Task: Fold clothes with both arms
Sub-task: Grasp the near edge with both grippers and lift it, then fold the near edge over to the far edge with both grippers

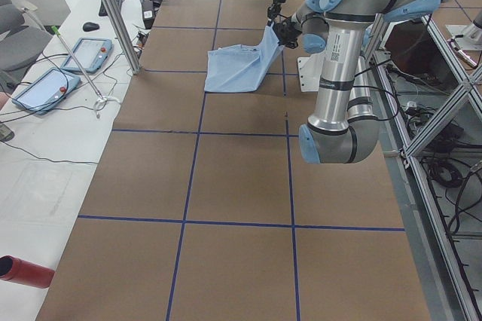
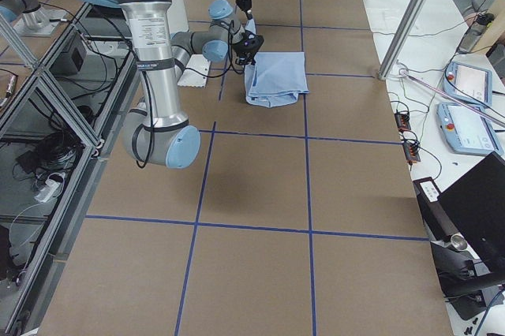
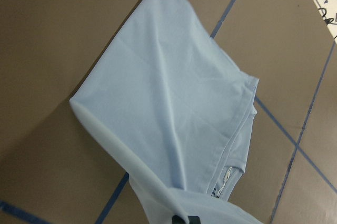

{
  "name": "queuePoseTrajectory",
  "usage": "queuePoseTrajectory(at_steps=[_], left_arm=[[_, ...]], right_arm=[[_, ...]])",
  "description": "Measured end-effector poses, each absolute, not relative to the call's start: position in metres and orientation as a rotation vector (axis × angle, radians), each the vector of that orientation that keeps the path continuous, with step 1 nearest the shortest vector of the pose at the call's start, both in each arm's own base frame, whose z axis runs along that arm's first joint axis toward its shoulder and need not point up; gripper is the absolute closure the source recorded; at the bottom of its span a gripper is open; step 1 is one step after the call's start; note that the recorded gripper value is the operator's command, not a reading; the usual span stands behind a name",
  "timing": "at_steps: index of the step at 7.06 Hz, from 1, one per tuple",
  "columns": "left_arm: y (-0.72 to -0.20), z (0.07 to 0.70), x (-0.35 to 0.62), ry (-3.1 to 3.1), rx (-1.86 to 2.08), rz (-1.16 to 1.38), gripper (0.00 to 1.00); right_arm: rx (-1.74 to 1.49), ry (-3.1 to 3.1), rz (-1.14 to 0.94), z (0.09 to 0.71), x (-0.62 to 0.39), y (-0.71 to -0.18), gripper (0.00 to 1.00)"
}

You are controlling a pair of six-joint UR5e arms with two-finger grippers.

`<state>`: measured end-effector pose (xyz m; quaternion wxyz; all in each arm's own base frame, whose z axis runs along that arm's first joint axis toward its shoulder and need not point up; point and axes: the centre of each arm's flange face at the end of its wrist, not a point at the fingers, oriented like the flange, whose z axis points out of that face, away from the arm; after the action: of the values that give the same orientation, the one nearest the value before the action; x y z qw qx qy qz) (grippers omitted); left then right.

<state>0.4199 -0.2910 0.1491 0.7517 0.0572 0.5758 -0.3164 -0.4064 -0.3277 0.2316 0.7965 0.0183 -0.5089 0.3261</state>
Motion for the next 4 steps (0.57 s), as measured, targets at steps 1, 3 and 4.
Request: queuePoseTrajectory(at_steps=[1,3,4], left_arm=[[-0.318,0.160,0.427,1.218,0.177,-0.683,1.00],[-0.365,0.179,0.441,1.181,0.254,-0.687,1.00],[-0.392,0.188,0.450,1.168,0.295,-0.685,0.94]], right_arm=[[0.037,-1.075,0.727,0.233,-0.416,-0.357,1.00],[0.051,-1.024,0.738,0.242,-0.431,-0.411,1.00],[0.056,-0.991,0.727,0.248,-0.440,-0.439,0.90]])
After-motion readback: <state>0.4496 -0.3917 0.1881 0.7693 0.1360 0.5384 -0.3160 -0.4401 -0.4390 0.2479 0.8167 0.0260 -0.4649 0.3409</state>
